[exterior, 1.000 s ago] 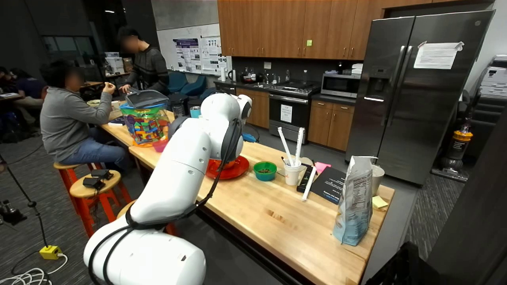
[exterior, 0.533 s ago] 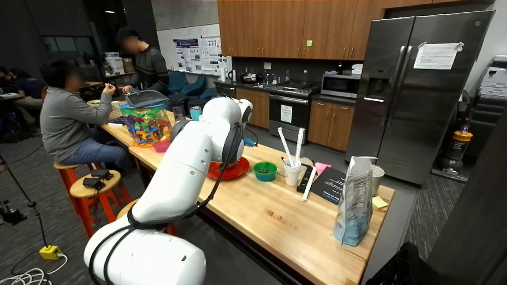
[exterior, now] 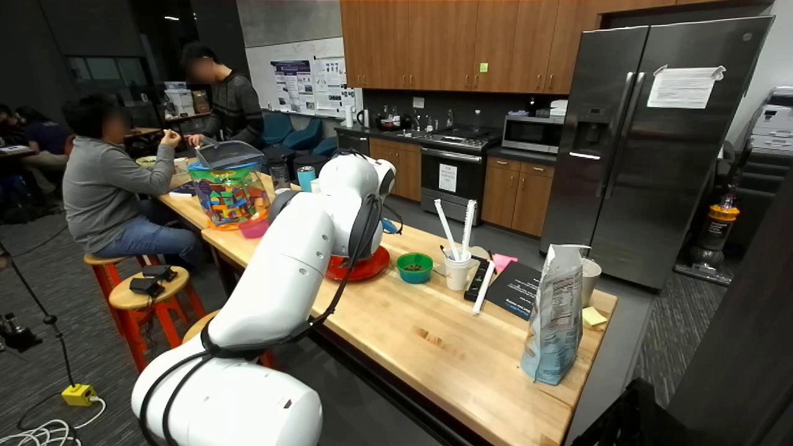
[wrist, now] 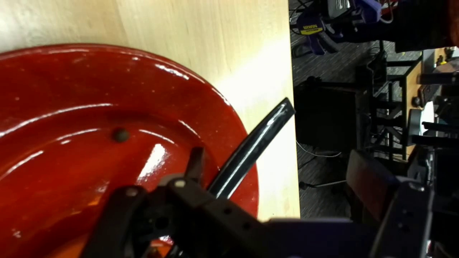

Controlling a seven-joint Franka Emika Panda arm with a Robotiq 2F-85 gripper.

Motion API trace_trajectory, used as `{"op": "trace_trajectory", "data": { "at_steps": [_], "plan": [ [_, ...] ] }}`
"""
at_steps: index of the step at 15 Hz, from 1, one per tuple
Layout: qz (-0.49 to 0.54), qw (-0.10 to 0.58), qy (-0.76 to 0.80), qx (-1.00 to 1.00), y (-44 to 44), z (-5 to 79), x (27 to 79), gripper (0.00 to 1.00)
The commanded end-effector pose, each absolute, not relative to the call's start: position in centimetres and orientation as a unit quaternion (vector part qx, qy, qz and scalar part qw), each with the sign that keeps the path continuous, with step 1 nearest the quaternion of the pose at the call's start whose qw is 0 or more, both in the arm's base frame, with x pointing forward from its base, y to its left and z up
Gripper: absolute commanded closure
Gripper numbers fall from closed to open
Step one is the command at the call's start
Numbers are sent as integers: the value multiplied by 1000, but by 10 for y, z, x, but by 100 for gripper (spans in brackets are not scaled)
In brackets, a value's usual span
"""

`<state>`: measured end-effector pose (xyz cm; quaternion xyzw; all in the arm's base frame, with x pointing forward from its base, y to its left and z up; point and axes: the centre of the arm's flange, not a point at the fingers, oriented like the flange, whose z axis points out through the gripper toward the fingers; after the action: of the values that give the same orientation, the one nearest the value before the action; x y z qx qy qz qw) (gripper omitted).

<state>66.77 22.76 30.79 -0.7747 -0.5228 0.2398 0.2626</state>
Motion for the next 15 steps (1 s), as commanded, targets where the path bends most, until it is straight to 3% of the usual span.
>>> {"op": "trace_trajectory", "data": {
  "at_steps": [1,7,15],
  "plan": [
    [243,220,-506,-798,233,315,675,0],
    [268,82,-464,-840,250,307,674,0],
    [276,46,-452,-847,280,301,663,0]
  ]
}}
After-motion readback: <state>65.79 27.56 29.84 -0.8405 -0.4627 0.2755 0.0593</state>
